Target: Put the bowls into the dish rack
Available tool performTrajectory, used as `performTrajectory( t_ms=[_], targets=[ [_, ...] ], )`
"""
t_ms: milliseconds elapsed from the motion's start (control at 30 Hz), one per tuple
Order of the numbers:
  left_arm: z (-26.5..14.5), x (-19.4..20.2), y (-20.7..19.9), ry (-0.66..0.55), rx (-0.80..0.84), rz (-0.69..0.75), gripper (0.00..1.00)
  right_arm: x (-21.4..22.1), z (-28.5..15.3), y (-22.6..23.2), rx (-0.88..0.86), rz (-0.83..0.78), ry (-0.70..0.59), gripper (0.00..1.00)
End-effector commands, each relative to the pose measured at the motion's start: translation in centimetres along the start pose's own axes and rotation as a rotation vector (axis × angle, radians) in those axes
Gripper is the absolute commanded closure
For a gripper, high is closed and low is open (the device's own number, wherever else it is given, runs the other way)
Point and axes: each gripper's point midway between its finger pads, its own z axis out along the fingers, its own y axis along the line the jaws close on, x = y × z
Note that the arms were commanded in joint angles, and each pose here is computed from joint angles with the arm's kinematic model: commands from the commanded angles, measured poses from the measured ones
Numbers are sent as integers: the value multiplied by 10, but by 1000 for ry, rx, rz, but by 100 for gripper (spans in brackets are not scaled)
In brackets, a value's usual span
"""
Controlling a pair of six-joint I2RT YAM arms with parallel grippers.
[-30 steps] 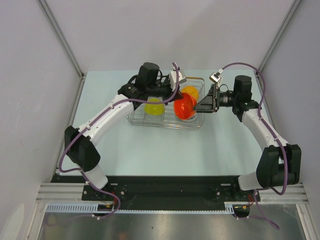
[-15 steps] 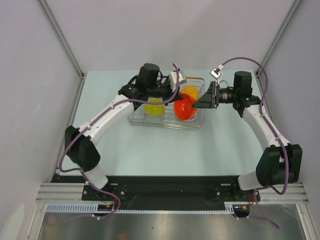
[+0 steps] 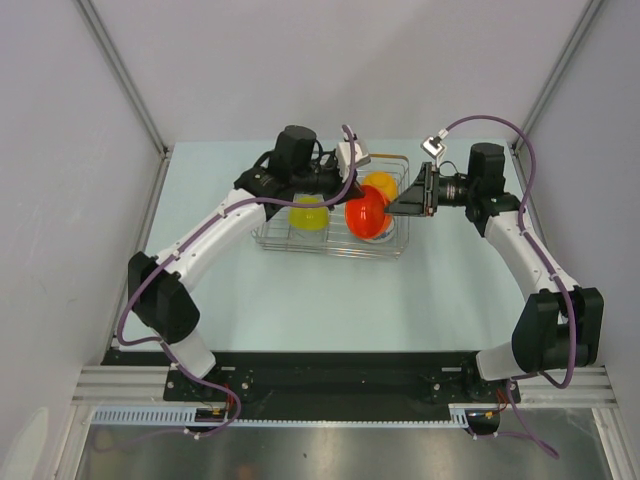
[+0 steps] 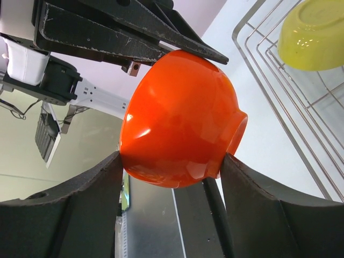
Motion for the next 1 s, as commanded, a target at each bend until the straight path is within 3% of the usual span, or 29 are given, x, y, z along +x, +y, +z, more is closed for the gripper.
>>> performTrajectory(
  t_ms=[0, 367, 600, 700, 800, 933, 967],
  targets=[
    [-10, -28, -6, -80, 9, 49, 100, -1, -3, 25, -80, -50, 22, 54],
    [-10, -26, -7, -77, 10, 48, 100, -5, -7, 26, -78, -42, 10, 100],
    [-9, -26, -6, -76, 9, 39, 100, -8, -7, 29, -87, -56, 6, 100],
    [-7, -25, -5, -71, 11, 33, 71, -9, -7, 29, -88, -59, 3, 100],
    [-7, -26, -4, -70, 8, 28, 61, -10, -6, 29, -86, -67, 0, 100],
    [-11, -34, -2, -83, -6, 32, 30, -11, -4, 21, -67, -57, -10, 100],
    [-13, -38, -1, -89, -20, 39, 28, -11, -3, 18, -60, -55, -12, 100]
  ],
)
